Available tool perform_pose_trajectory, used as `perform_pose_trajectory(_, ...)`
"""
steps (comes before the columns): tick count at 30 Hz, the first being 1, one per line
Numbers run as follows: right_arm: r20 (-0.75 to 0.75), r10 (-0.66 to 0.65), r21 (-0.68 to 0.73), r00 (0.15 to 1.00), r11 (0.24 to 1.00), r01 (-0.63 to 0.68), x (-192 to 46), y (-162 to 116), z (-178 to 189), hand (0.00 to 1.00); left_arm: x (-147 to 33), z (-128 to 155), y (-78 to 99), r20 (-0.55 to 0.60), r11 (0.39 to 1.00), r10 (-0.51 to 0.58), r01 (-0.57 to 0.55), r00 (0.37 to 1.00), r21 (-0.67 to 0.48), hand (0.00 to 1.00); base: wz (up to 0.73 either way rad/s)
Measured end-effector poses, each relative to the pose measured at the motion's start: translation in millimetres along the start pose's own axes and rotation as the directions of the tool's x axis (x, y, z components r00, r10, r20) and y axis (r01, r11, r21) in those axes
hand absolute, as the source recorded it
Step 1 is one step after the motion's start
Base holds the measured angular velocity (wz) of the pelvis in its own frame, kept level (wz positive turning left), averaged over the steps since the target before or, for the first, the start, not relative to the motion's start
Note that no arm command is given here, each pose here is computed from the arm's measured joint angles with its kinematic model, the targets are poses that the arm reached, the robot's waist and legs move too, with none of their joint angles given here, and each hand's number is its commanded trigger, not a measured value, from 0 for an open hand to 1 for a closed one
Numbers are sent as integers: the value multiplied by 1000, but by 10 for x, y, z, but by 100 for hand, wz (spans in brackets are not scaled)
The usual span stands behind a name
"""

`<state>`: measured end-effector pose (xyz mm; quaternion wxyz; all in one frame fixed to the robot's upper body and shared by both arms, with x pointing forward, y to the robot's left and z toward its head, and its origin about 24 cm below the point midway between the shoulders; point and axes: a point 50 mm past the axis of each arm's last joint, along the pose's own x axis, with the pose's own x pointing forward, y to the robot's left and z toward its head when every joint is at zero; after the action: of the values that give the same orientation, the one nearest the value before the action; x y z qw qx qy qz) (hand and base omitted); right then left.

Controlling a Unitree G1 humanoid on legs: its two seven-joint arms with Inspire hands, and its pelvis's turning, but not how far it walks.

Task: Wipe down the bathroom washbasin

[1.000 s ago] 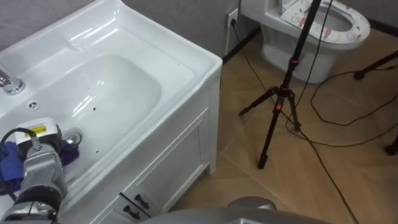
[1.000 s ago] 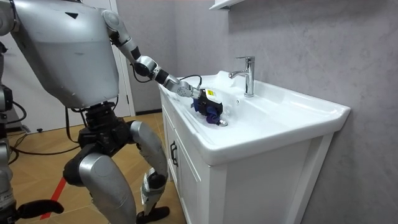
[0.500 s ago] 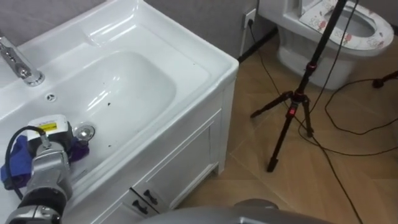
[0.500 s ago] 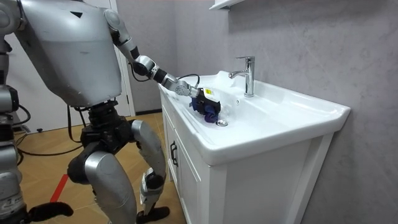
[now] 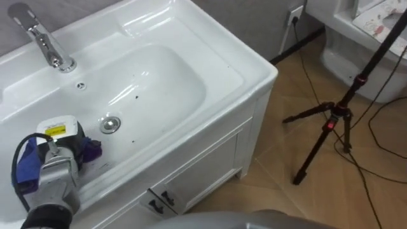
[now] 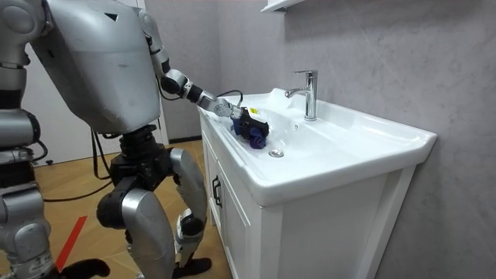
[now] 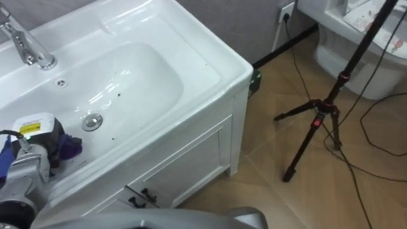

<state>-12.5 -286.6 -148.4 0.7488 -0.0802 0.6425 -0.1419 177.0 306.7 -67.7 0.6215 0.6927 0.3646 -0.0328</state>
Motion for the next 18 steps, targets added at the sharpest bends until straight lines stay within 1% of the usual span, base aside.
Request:
perform_pose_trajectory(5,24,-2,14,1000,1000,2,13,-11,68,0,-55,-98,1,-11,1000,14,-14,1000,-27,100,19)
perform_pose_trajectory(9,10,1,45,1000,999,-1,27,-49,50,0,-56,-95,24,9,999,15,-15,1000,-39,100,22)
perform_pose_trajectory(13,10,3,49,1000,999,-4,29,-52,51,0,-52,-120,61,1,998,20,-20,1000,-51,100,16)
perform_pose_trajectory(18,16,8,60,1000,998,-9,35,-56,81,0,-50,-111,117,9,998,16,-16,1000,-55,100,7)
